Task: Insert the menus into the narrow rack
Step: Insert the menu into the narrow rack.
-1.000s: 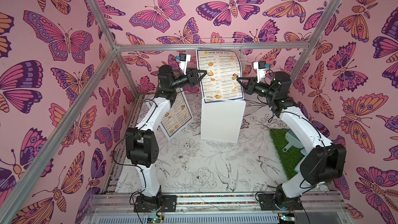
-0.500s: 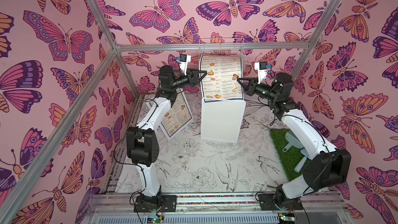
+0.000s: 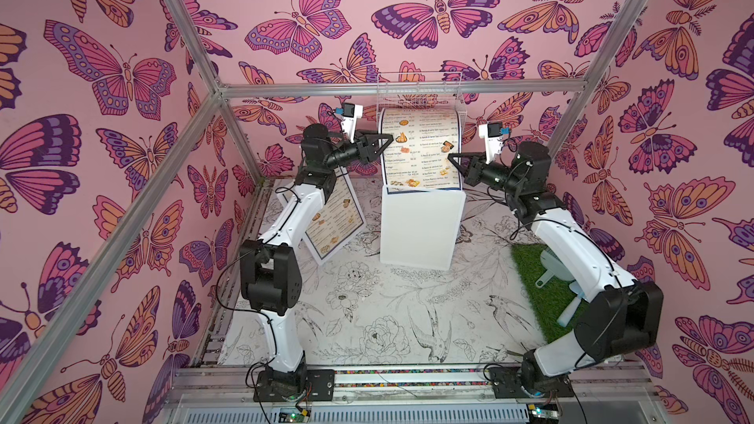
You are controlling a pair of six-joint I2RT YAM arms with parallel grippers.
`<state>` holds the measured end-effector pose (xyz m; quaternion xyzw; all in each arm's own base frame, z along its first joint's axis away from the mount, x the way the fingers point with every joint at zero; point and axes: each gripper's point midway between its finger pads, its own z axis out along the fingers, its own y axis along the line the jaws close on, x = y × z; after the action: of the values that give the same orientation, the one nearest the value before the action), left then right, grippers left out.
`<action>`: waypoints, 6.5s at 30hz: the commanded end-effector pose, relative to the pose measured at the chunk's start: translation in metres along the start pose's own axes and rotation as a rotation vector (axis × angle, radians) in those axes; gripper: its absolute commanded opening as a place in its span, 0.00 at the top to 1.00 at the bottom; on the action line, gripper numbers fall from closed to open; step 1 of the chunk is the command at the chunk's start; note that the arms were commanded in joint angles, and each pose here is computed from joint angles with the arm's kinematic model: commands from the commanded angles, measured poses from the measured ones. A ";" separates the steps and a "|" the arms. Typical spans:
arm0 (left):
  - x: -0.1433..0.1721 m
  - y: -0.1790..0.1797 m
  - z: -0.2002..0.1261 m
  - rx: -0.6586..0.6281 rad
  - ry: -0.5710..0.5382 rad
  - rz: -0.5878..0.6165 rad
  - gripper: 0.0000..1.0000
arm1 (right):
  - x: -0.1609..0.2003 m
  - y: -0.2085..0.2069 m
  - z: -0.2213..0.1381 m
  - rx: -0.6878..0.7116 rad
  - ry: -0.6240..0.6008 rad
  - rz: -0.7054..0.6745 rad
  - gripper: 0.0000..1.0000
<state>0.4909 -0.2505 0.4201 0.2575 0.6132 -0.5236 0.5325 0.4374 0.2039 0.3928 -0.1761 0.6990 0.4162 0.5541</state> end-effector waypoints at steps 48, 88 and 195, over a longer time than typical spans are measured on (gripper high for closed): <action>-0.008 -0.016 0.009 0.066 -0.018 0.024 0.69 | 0.016 0.005 -0.015 0.004 -0.054 0.006 0.93; -0.006 -0.024 0.018 0.083 0.007 0.030 0.57 | -0.029 0.010 -0.004 -0.127 -0.069 -0.040 0.93; 0.024 -0.072 0.011 0.182 0.058 0.030 0.61 | -0.049 0.044 0.059 0.373 0.172 -0.146 0.52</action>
<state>0.4410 -0.2885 0.4120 0.3101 0.5939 -0.5588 0.4888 0.4645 0.2639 0.4535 -0.1558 0.7826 0.2408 0.5526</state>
